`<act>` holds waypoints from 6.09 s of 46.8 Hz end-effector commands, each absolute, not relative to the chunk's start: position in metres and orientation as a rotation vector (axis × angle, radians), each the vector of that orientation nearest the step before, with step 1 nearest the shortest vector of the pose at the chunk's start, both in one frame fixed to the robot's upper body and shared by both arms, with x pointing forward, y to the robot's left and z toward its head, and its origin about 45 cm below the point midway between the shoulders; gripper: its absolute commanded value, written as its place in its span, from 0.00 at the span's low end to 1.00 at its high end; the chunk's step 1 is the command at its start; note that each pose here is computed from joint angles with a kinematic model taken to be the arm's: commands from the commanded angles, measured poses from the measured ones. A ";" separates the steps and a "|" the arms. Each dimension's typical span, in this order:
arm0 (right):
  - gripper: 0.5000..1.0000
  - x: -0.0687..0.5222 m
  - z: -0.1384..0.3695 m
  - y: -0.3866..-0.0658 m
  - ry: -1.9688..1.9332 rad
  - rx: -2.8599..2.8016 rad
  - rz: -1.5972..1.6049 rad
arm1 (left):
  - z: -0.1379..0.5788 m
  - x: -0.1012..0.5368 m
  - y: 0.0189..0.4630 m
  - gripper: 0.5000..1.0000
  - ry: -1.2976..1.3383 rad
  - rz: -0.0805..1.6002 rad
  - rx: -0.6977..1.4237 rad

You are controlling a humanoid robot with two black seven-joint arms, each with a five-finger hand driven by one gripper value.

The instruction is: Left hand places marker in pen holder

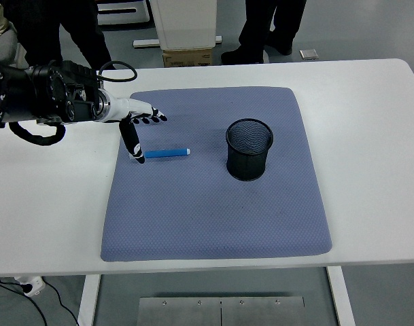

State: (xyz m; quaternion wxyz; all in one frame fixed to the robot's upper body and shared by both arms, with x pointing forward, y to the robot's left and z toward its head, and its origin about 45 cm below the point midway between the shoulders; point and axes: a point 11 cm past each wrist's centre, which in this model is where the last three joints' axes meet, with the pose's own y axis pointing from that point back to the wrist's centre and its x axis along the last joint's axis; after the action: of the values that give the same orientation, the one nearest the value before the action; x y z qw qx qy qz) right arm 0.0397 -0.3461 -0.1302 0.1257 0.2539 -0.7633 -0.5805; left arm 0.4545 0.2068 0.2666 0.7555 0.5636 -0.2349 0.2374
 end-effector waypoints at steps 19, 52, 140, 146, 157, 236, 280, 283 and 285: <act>1.00 0.040 -0.130 -0.346 -2.223 0.741 -1.691 | 0.261 0.452 0.207 0.72 -0.499 0.512 1.229; 1.00 0.039 -0.130 -0.346 -2.223 0.739 -1.690 | 0.261 0.452 0.207 0.53 -0.498 0.513 1.227; 1.00 0.040 -0.130 -0.346 -2.223 0.741 -1.691 | 0.248 0.450 0.201 0.31 -0.486 0.520 1.199; 1.00 0.040 -0.130 -0.346 -2.223 0.741 -1.691 | 0.248 0.450 0.202 0.32 -0.489 0.520 1.203; 1.00 0.040 -0.130 -0.346 -2.224 0.738 -1.691 | 0.242 0.449 0.206 0.34 -0.493 0.524 1.213; 1.00 0.040 -0.130 -0.346 -2.223 0.741 -1.691 | 0.235 0.451 0.222 0.29 -0.545 0.552 1.254; 1.00 0.040 -0.130 -0.346 -2.223 0.741 -1.691 | 0.237 0.453 0.208 0.29 -0.542 0.562 1.205; 1.00 0.040 -0.130 -0.346 -2.223 0.741 -1.691 | 0.237 0.453 0.207 0.29 -0.543 0.564 1.199; 1.00 0.040 -0.130 -0.346 -2.223 0.741 -1.691 | 0.235 0.453 0.205 0.29 -0.538 0.564 1.192</act>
State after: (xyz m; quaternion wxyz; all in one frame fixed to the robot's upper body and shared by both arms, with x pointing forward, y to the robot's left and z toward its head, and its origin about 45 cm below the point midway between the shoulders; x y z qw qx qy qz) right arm 0.0398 -0.3459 -0.1302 0.1257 0.2544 -0.7631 -0.5806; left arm 0.4534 0.2066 0.2370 0.7546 0.5493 -0.2488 0.2586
